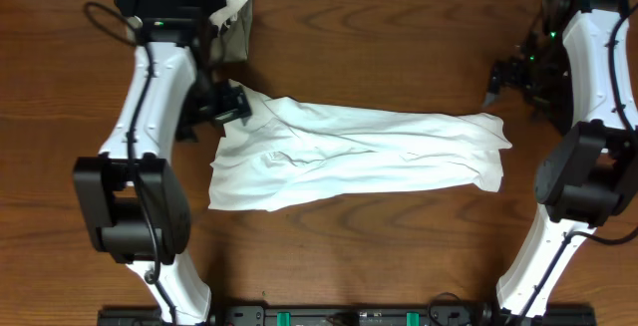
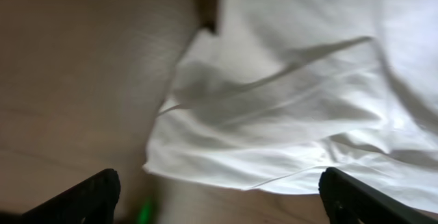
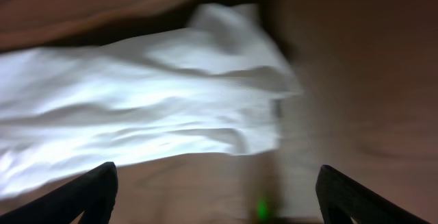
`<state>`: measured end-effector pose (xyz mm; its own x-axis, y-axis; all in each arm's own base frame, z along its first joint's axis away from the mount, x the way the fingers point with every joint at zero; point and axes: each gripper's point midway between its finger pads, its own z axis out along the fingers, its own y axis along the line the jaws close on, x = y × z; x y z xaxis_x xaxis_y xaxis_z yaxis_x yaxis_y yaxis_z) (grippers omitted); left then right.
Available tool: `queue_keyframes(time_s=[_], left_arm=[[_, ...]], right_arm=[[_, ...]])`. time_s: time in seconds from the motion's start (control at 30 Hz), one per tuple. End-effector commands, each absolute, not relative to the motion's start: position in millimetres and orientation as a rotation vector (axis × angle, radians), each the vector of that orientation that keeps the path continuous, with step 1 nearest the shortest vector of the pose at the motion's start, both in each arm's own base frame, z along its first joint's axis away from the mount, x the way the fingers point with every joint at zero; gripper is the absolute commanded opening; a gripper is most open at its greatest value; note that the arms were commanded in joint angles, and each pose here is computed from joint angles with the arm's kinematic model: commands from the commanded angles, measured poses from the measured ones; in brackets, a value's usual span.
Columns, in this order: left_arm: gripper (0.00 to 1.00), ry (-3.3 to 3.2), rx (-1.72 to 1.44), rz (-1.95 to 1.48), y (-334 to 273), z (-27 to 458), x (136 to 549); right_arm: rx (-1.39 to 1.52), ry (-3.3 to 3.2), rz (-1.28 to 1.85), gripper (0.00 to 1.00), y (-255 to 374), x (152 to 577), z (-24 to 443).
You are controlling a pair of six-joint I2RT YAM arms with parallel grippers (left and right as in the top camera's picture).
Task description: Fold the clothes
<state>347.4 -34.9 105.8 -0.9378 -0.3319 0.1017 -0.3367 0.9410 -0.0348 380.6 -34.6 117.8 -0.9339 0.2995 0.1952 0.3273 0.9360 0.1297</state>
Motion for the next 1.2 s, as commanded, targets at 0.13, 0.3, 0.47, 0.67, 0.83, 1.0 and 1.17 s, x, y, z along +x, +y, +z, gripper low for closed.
queue_keyframes(time_s=[0.13,0.3,0.47,0.67,0.83,1.0,1.17], left_arm=[[0.28,-3.06,0.413,0.082,-78,107,351],[0.06,-3.095,0.429,0.106,-105,106,356],[0.06,-3.093,0.369,0.27,-143,98,355],[0.06,-3.122,0.294,0.381,-171,71,356],[0.05,-3.164,0.255,0.442,-183,53,360],[0.06,-3.192,0.265,0.401,-176,34,359],[0.07,-3.19,0.288,0.303,-162,15,354]], right_arm=[[-0.172,-3.003,-0.449,0.41,37,393,137],[-0.045,-2.994,-0.472,0.07,92,391,122],[0.017,-2.992,-0.46,0.02,138,385,85],[0.014,-2.986,-0.454,0.01,161,374,49],[0.024,-2.964,-0.439,0.01,163,364,33],[0.016,-2.946,-0.402,0.02,154,356,24],[0.018,-2.937,-0.308,0.03,142,347,13]])
